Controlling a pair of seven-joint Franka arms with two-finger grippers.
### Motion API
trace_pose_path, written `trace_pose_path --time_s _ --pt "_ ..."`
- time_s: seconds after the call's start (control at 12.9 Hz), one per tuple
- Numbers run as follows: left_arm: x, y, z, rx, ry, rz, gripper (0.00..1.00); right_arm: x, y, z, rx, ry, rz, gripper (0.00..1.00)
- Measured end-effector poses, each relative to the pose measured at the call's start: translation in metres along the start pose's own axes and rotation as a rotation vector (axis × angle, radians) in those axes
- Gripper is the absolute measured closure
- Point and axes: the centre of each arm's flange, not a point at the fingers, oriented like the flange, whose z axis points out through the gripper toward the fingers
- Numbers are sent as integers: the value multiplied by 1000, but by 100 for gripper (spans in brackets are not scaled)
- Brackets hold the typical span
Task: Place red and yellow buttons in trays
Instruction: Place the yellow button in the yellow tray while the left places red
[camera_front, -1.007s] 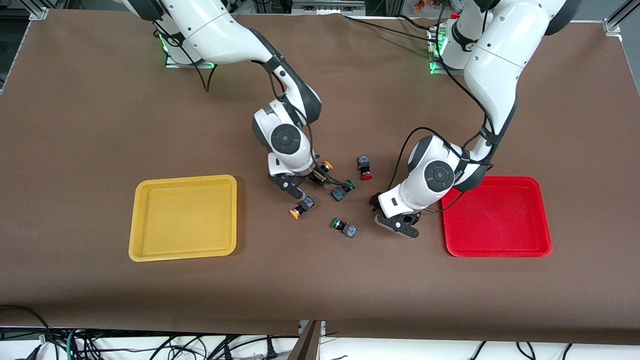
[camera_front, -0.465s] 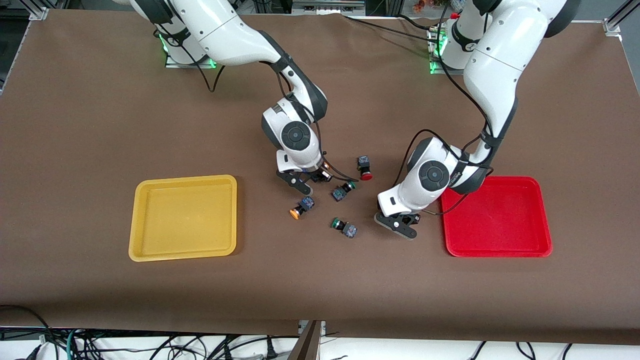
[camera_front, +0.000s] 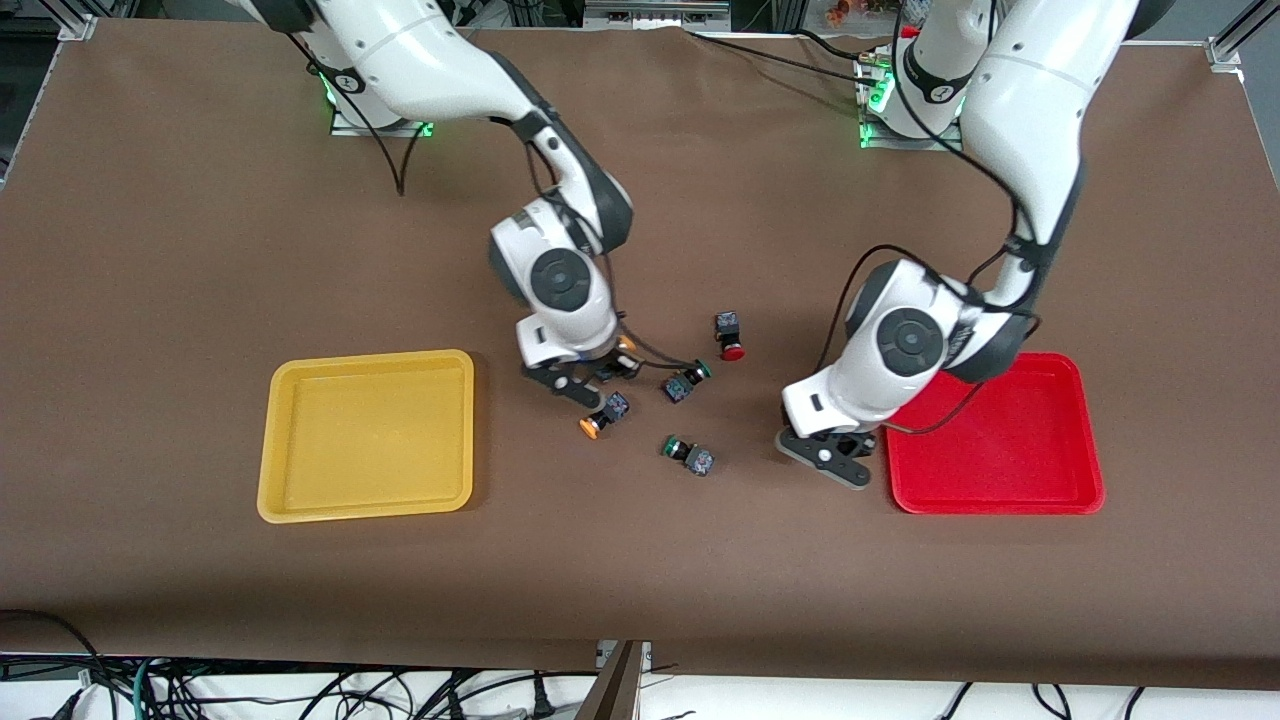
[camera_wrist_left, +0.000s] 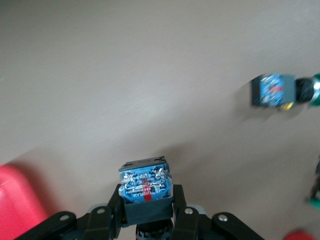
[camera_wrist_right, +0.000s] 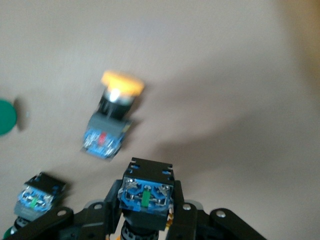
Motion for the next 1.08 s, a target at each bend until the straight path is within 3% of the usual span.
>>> trace_pose_path --time_s 0.31,0.54,0.77,0.85,1.08 --pt "-46 -111 -7 -12 -137 102 59 134 121 -57 -22 -23 -153 58" --pt "-84 -168 34 -66 -196 163 59 207 223 -36 -44 -71 -251 58" --pt "-96 -170 76 -109 -239 169 58 252 308 9 -47 -134 -326 58" --pt "-96 -168 79 -114 -241 171 52 258 323 23 -46 -146 -344 58" --pt "-85 -156 62 -120 -228 199 21 262 329 48 -44 -149 -394 58"
